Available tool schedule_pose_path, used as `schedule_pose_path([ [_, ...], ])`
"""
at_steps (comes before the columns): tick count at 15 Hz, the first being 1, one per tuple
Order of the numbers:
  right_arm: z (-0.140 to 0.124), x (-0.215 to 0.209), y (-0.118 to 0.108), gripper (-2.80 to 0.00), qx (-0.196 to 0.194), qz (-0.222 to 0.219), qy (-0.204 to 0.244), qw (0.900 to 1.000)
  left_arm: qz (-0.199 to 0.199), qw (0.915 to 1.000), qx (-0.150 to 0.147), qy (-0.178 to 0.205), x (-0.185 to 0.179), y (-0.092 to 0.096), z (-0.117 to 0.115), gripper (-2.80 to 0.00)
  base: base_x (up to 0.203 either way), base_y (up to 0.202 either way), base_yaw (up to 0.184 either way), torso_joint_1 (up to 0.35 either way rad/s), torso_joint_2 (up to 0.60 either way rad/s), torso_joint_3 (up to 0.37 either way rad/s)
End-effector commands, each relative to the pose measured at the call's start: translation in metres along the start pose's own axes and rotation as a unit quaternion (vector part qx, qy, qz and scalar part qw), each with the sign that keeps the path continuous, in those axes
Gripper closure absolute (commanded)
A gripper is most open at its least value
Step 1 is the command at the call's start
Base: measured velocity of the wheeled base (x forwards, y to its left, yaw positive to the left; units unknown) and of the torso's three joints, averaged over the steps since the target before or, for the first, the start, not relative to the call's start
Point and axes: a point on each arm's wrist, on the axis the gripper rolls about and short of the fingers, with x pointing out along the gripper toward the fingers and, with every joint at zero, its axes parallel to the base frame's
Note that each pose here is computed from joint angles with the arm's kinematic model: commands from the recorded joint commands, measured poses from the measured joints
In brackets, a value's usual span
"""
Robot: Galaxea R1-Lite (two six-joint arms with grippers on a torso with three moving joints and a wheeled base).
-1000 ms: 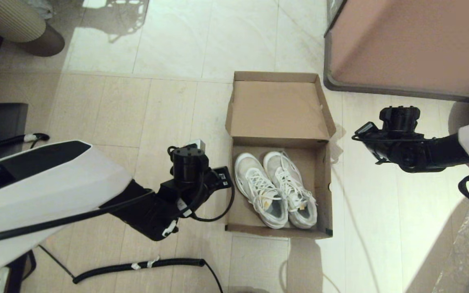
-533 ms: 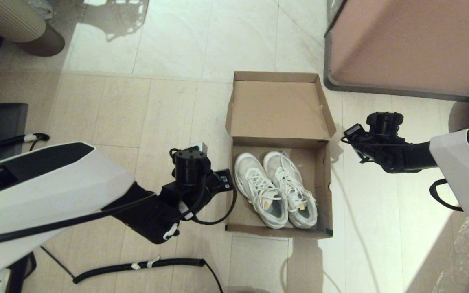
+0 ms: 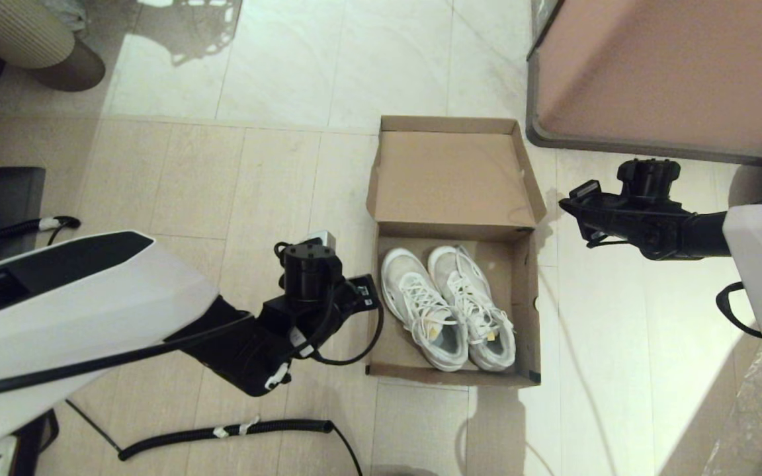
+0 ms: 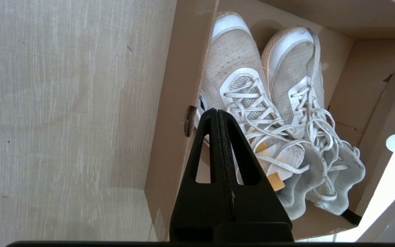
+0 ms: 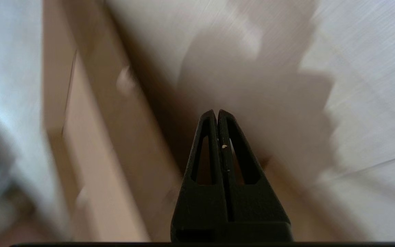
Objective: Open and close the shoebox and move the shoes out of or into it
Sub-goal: Close the shoe box
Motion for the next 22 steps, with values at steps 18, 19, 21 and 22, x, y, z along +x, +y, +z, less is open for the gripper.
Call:
schedule_pose_path([
  [18,-0.038,0.032,-0.026,0.0,0.136,0.087,0.124,0.979,0.008,1.0,-0.003,0.003,-0.033,0.007,0.01,0.0,0.0,0.0,0.0,0.0,0.0,0.0],
  [19,-0.038,0.032,-0.026,0.0,0.155,0.092,0.126,0.976,0.009,1.0,-0.003,0.003,-0.034,0.008,0.011,0.0,0.0,0.0,0.0,0.0,0.0,0.0],
  [21,-0.039,0.034,-0.027,0.0,0.196,0.102,0.135,0.966,0.01,0.9999,-0.003,0.003,-0.034,0.009,0.011,0.0,0.0,0.0,0.0,0.0,0.0,0.0],
  [22,-0.037,0.033,-0.027,0.0,0.222,0.11,0.141,0.958,0.01,0.9999,-0.003,0.003,-0.034,0.009,0.01,0.0,0.0,0.0,0.0,0.0,0.0,0.0],
])
